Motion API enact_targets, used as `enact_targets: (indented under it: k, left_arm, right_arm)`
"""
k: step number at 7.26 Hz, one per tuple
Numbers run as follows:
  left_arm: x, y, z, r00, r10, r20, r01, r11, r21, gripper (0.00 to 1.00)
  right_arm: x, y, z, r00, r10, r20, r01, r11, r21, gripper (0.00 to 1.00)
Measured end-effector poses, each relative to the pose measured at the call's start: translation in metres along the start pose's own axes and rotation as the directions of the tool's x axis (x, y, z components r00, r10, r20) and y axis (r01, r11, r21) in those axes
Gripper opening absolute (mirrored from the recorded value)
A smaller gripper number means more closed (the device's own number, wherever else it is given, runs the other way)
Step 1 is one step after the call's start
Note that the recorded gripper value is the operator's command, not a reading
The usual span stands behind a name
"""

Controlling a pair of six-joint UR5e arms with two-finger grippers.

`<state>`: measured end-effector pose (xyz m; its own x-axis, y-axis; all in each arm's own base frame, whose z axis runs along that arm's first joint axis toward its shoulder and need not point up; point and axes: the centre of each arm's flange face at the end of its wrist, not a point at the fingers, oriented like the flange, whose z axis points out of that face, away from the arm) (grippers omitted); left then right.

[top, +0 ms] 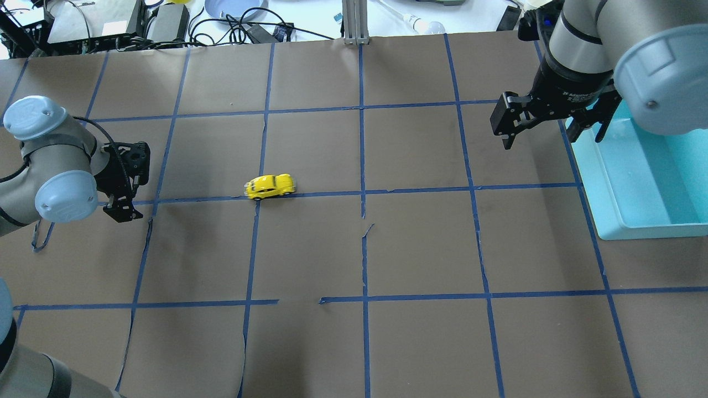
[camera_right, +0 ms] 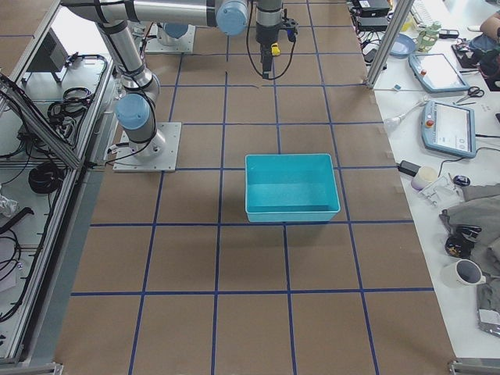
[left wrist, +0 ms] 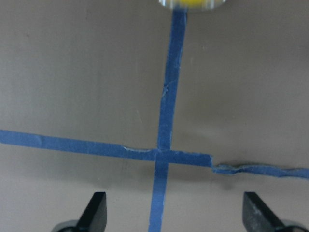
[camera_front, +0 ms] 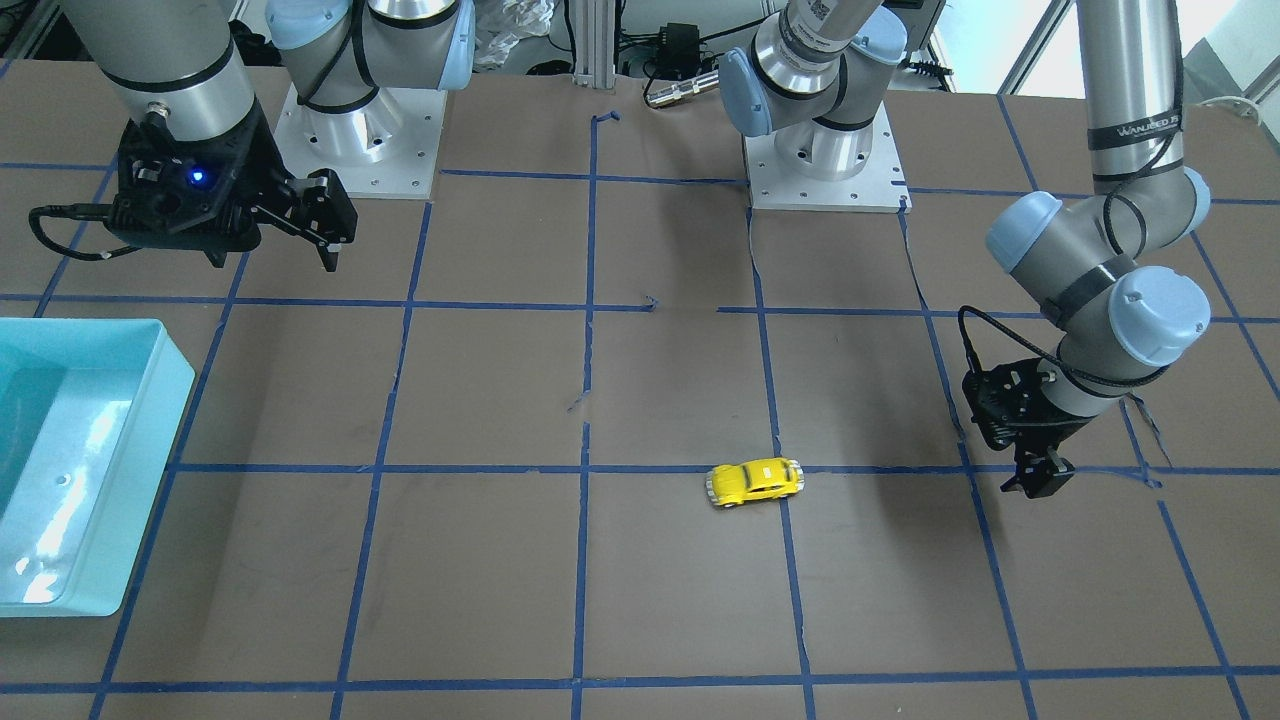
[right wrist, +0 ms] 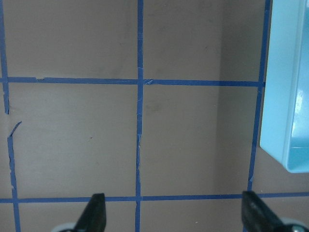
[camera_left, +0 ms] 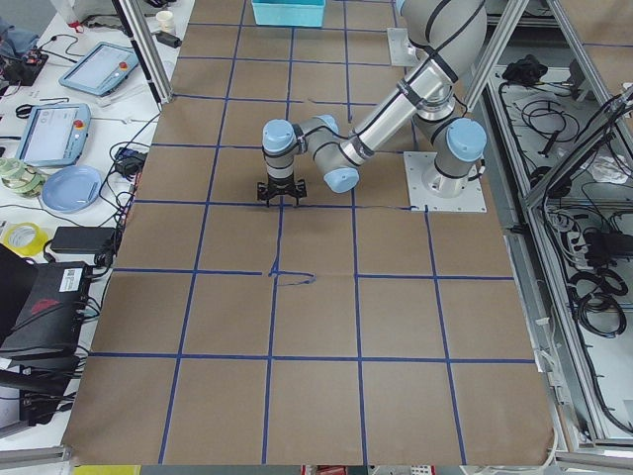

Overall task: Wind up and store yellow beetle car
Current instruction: 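Release the car so it rolls toward the blue tray, then raise the left gripper while the right gripper moves over the car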

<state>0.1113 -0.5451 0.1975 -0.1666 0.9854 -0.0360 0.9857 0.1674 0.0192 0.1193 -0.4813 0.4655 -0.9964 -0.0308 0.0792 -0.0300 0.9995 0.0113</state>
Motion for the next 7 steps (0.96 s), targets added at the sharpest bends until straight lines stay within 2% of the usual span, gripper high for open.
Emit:
enact_targets:
  k: [2,3,4,5,6,7]
  left_arm:
    - [-0.004,-0.054,-0.027,0.989,-0.146,0.009,0.146,0.989,0.034,0.98]
    - [-0.005,-0.091,-0.049,0.972,-0.236,-0.005,0.236,0.971,0.043,0.98]
    - [-0.006,-0.119,-0.073,0.942,-0.335,-0.034,0.336,0.941,0.043,0.98]
    - [-0.007,-0.140,-0.100,0.882,-0.466,-0.065,0.469,0.882,0.041,0.98]
    - [-0.006,-0.152,-0.122,0.792,-0.605,-0.082,0.609,0.792,0.044,0.98]
    - [-0.004,-0.158,-0.137,0.691,-0.717,-0.090,0.722,0.690,0.047,0.99]
  right_arm:
    - [0.000,0.000,0.000,1.000,-0.001,0.000,0.001,1.000,-0.001,1.00]
    - [0.000,0.000,0.001,1.000,-0.002,0.001,0.002,1.000,-0.001,1.00]
    - [0.000,0.000,0.001,1.000,-0.006,0.002,0.006,1.000,-0.003,1.00]
    - [0.001,-0.001,0.002,1.000,-0.013,-0.005,0.013,1.000,-0.007,1.00]
    - [0.001,-0.005,0.008,1.000,-0.020,-0.013,0.019,1.000,-0.019,1.00]
    - [0.002,-0.012,0.018,1.000,-0.021,-0.015,0.020,0.999,-0.030,1.00]
